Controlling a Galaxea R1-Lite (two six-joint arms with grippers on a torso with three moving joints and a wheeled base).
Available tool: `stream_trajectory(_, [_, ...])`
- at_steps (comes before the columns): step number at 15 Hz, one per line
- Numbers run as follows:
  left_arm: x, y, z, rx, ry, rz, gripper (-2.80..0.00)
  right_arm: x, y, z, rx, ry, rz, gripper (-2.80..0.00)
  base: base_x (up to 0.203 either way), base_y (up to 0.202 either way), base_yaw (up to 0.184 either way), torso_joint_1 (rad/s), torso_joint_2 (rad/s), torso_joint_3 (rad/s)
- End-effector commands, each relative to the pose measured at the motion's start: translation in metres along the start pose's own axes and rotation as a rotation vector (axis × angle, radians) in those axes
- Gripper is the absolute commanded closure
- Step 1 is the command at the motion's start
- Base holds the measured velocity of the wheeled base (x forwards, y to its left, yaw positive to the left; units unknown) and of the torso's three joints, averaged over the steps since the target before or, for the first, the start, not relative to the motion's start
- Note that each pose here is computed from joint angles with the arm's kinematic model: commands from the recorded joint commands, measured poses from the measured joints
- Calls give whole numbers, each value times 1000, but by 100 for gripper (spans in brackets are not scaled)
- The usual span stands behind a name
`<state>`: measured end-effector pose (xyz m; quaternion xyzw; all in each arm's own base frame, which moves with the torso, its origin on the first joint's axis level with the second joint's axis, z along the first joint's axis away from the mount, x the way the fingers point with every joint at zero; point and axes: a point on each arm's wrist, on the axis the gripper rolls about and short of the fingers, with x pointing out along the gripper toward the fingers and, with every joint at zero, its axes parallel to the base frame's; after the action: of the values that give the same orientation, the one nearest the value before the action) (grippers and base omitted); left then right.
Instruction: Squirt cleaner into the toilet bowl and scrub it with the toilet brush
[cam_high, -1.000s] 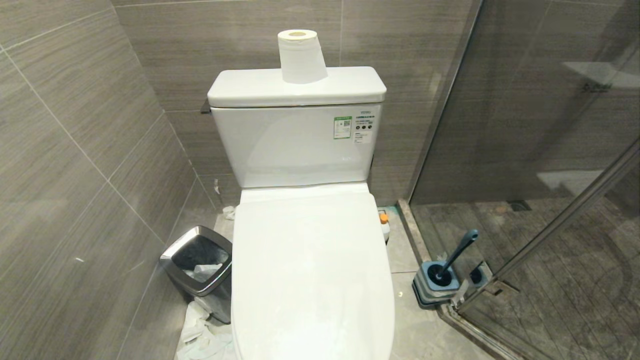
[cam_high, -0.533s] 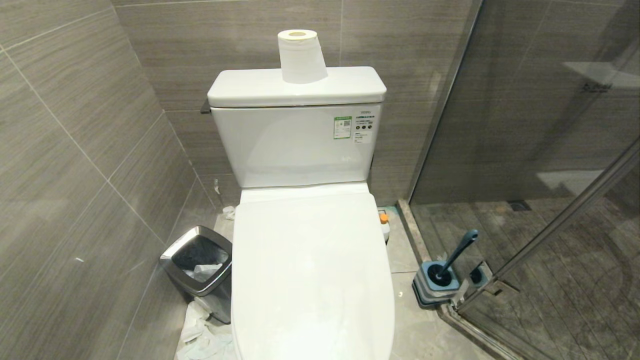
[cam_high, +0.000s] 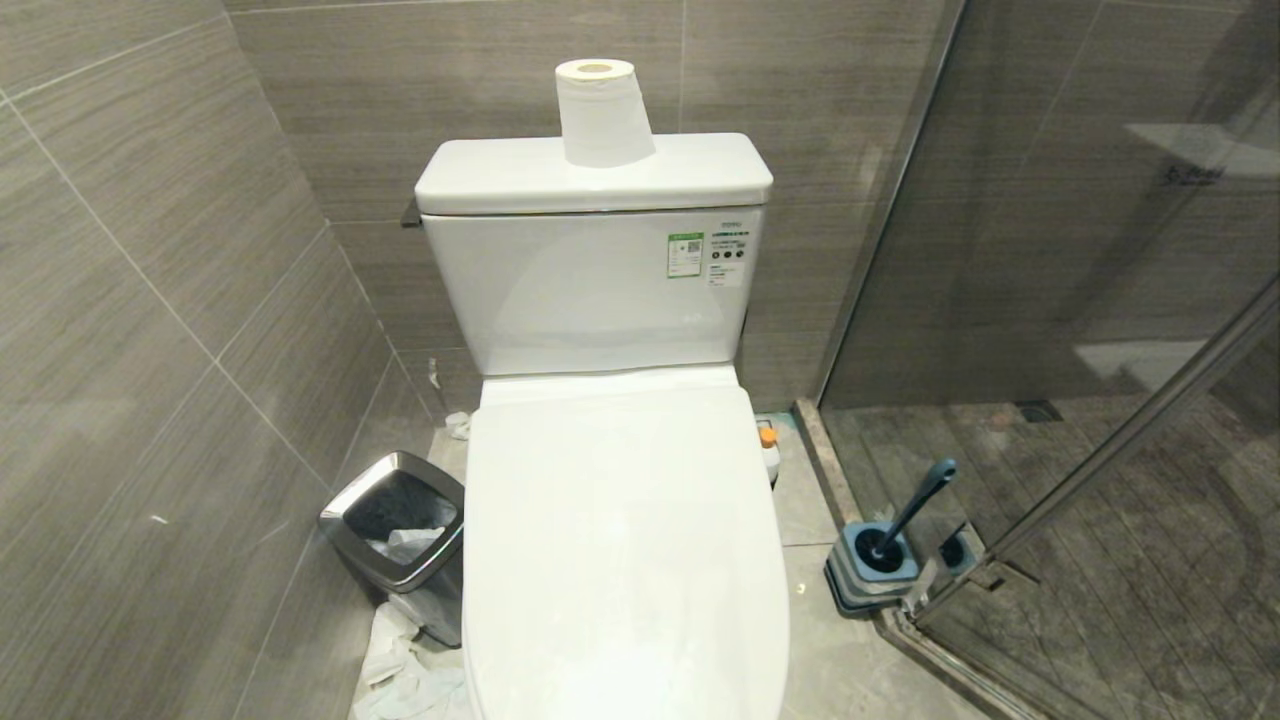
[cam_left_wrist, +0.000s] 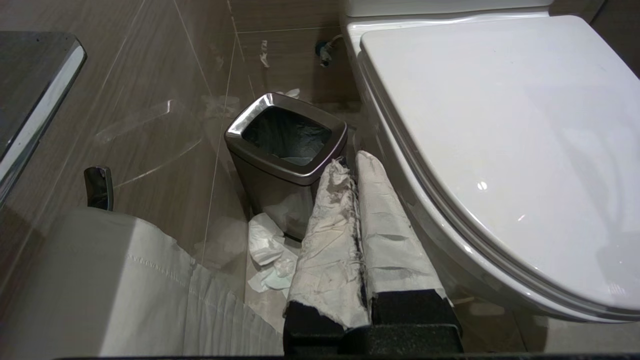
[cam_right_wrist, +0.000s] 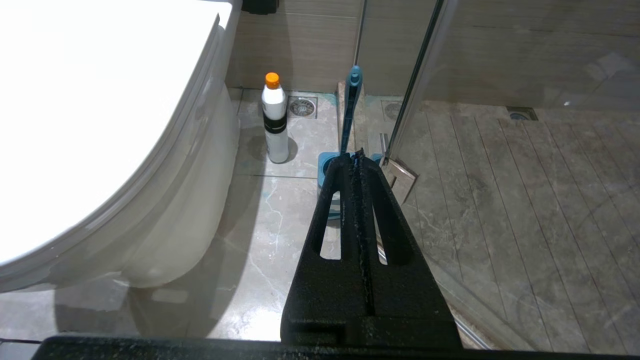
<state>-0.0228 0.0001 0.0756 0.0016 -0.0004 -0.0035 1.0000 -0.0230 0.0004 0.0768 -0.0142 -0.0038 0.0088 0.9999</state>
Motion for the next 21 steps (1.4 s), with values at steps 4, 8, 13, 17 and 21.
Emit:
stream_trajectory(4, [0,0,0,0,-1,1,0,0,0,0,1,1,1,0,0,0,0,0,0,0])
stream_trajectory(8, [0,0,0,0,-1,1,0,0,0,0,-1,1,0,0,0,0,0,0,0,0])
stream_trajectory(13, [0,0,0,0,-1,1,0,0,0,0,-1,1,1,0,0,0,0,0,0,0])
stream_trajectory(17, [0,0,0,0,-1,1,0,0,0,0,-1,1,1,0,0,0,0,0,0,0])
stream_trajectory(21, [0,0,0,0,-1,1,0,0,0,0,-1,1,1,0,0,0,0,0,0,0])
